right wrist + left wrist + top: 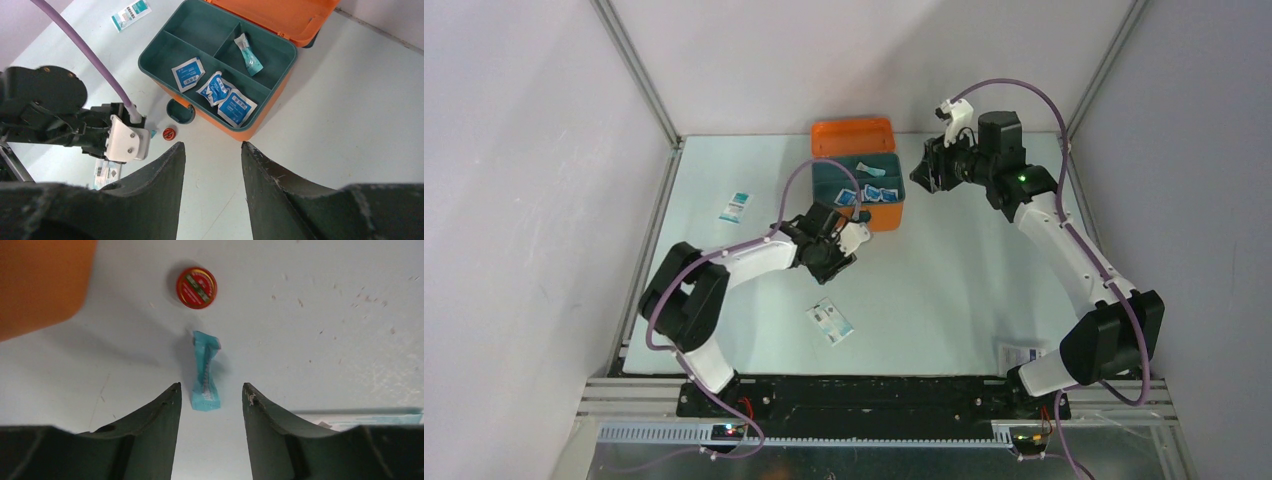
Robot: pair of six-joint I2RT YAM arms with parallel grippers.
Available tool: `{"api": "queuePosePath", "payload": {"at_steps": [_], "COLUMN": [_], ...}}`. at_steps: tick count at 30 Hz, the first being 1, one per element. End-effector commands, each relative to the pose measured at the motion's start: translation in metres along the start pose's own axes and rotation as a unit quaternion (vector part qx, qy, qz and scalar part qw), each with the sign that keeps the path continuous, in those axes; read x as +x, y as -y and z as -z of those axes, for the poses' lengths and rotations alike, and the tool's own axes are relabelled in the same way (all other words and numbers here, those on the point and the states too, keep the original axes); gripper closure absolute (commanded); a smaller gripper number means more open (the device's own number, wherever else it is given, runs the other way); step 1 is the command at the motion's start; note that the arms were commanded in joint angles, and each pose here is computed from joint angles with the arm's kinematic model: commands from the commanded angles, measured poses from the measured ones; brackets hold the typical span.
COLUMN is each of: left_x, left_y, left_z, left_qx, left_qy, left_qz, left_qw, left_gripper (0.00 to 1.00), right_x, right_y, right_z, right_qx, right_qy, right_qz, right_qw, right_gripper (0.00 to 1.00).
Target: Organize the medicine kit
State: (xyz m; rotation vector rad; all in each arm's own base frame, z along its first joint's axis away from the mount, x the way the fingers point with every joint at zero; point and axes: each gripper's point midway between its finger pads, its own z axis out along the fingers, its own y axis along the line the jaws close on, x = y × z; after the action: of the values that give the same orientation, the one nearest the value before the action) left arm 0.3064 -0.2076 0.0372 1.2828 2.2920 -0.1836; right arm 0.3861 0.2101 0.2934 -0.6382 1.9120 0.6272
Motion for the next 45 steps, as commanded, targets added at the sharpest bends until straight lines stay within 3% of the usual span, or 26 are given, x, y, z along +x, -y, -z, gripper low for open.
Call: {"api": "queuePosePath", "payload": {"at_steps": [1,8,15,21,28,36,45], "left_x": [0.007,0.011,0.008,-0.010,-0.074,-0.172,-0.235], "left_y": [-0.010,-0.009,-0.006,0.009,0.002,-0.057,-0.107], "left_z": [-0.002,-0.009,-0.004,0.019,0.078,0.126,0.092], "left_qx": [-0.022,-0.018,-0.007,0.031,0.018,-0.087,-0.148], "left_qy": [-0.036,-0.050,-0.046,0.002,0.112,0.187,0.182], "left_qz": [-0.046,-0.051,-0.065,-0.071,-0.086,-0.145,-0.148], "left_qw": [0.998,0.997,0.997,0.997,0.990,0.968,0.961], "left_gripper": [0.47,0.56,0.82,0.88,0.92,0.93,0.93], "right_x": [-0.020,-0.018,-0.018,-0.018,-0.019,-0.019,-0.017], "right_y": [-0.005,-0.003,-0.002,0.001,0.015,0.022,0.027], "right_z": [0.009,0.007,0.009,0.014,0.019,0.021,0.026], "right_qx": [-0.006,-0.008,-0.005,0.002,0.017,0.025,0.035], "right_qy": [0.033,0.032,0.034,0.038,0.045,0.049,0.052], "right_qz": [0.009,0.006,0.005,0.007,-0.002,-0.008,-0.008], "right_qw": [0.999,0.999,0.999,0.999,0.999,0.998,0.998], "right_gripper": [0.50,0.50,0.50,0.51,0.50,0.50,0.51]}}
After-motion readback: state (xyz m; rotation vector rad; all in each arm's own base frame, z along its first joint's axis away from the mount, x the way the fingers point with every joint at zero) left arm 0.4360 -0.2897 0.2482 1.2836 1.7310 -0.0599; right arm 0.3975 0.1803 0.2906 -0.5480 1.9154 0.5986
